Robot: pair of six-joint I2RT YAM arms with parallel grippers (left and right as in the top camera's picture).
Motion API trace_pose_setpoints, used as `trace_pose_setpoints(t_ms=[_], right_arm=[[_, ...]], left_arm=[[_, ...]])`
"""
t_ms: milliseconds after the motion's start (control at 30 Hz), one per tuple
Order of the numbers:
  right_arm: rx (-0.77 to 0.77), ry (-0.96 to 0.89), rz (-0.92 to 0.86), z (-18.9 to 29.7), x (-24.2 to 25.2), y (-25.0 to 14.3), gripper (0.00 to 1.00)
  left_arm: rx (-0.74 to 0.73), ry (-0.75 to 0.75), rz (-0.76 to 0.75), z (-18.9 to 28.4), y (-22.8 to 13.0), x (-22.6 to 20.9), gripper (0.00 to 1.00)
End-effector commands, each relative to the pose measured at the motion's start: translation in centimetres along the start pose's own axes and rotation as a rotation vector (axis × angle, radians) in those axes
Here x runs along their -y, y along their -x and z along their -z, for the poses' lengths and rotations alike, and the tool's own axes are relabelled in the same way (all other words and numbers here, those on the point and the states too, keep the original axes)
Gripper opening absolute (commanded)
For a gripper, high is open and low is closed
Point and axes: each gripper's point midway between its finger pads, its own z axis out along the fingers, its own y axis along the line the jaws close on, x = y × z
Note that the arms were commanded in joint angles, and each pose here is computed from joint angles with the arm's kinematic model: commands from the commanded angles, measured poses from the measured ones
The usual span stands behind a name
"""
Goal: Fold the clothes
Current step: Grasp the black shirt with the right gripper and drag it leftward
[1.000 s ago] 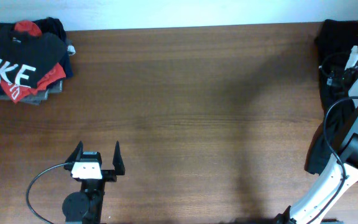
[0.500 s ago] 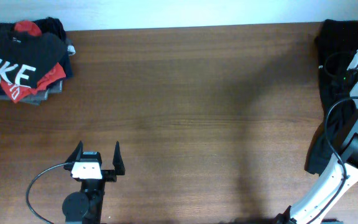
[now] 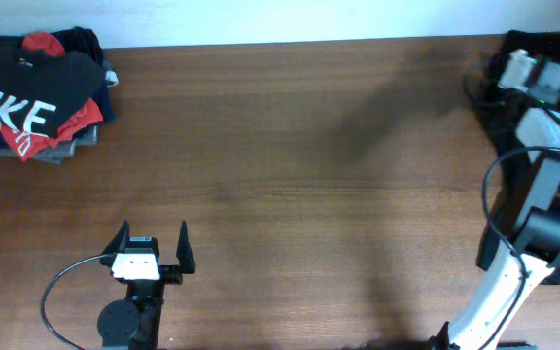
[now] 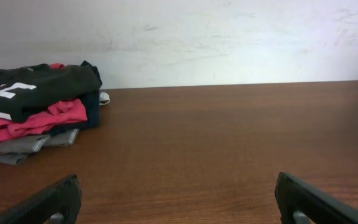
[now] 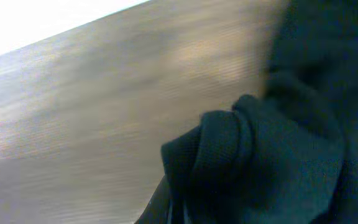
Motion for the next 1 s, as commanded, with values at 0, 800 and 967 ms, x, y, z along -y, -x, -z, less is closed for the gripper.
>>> trace_pose_setpoints(t_ms=[0, 800, 967], right_arm=[[0.007, 0.138, 0.001, 0.6, -6.5, 1.5, 0.04], [-0.427, 0.529, -0.007, 2.0, -40.6, -14.6, 0.04], [-0.529, 0.633, 0.091, 5.3, -47.6, -20.4, 0.04]], left_arm=[[-0.002, -0.022, -0.019, 0.0, -0.1, 0.4, 0.99], [-0.002, -0.022, -0.019, 0.0, -0.1, 0.4, 0.99], [-0.002, -0.022, -0.019, 0.0, -0.1, 0.4, 0.99]])
